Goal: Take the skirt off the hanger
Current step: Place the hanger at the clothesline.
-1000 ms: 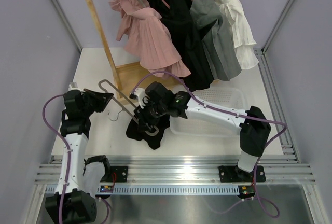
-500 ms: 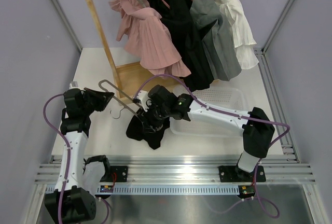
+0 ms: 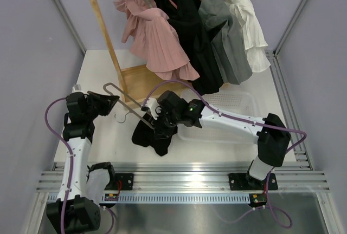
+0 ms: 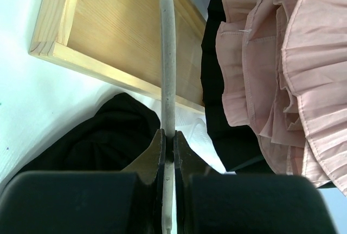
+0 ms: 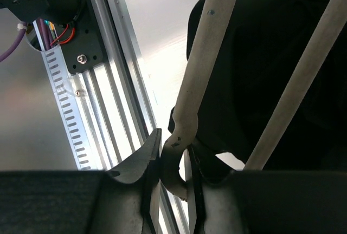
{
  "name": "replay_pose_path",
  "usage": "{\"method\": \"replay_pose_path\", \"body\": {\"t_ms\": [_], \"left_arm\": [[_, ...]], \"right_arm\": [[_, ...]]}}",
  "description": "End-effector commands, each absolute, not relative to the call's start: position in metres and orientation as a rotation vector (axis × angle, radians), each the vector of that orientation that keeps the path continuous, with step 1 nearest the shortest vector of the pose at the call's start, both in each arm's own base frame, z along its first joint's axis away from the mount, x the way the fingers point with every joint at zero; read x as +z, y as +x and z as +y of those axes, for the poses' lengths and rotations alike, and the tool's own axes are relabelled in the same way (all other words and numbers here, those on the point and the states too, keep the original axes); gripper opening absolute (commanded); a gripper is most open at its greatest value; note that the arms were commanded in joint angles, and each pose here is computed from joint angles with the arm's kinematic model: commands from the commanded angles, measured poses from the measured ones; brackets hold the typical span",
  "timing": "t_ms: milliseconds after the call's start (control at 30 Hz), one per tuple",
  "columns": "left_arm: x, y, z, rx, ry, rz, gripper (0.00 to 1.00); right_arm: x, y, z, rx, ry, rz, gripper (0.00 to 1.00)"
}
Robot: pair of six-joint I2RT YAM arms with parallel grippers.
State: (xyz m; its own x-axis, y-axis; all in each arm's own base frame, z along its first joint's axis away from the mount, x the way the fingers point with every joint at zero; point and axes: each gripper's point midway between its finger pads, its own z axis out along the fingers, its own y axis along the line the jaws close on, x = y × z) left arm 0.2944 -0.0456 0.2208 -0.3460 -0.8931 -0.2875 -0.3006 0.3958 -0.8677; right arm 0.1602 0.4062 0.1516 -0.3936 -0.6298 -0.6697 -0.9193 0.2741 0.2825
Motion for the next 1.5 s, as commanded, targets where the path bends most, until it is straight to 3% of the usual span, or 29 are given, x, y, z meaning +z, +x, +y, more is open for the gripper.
{"method": "replay_pose_path", "body": {"t_ms": [0, 167, 200, 267, 300, 400, 467, 700, 900, 1200, 1467], "left_arm": [[0.263, 0.305, -0.046, -0.981, -0.941, 1.75, 0.0], [0.267, 0.302, -0.047, -0.993, -0.94, 1.738, 0.0], [0.266, 0.302, -0.048, -0.996, -0.941, 1.74, 0.05], [0.268, 0.302, -0.048, -1.002, -0.947, 1.732, 0.19], [0.269, 0.302, -0.048, -1.004, -0.945, 1.728, 0.38], [0.277, 0.302, -0.046, -1.004, -0.946, 1.704, 0.66], [0.29, 0.302, -0.042, -0.997, -0.934, 1.676, 0.75], [0.336, 0.299, -0.02, -0.87, -0.879, 1.6, 0.81], [0.368, 0.271, 0.021, -0.507, -0.815, 1.534, 0.85], [0.308, 0.26, 0.016, -0.487, -0.822, 1.623, 0.85], [0.274, 0.247, 0.01, -0.462, -0.818, 1.703, 0.85]], "right_arm": [[0.17, 0.149, 0.402, 0.979, -1.41, 2.082, 0.04], [0.174, 0.156, 0.399, 0.995, -1.397, 2.09, 0.0], [0.174, 0.157, 0.398, 0.998, -1.402, 2.087, 0.0], [0.175, 0.161, 0.395, 0.985, -1.405, 2.076, 0.0], [0.176, 0.16, 0.394, 0.985, -1.41, 2.072, 0.0], [0.181, 0.161, 0.39, 0.994, -1.413, 2.053, 0.0], [0.185, 0.16, 0.387, 1.012, -1.413, 2.046, 0.0], [0.207, 0.165, 0.379, 1.143, -1.351, 2.057, 0.0], [0.278, 0.177, 0.364, 1.314, -1.225, 2.001, 0.0], [0.382, 0.199, 0.358, 1.361, -0.955, 1.842, 0.0], [0.401, 0.213, 0.375, 1.48, -0.87, 1.867, 0.0]]}}
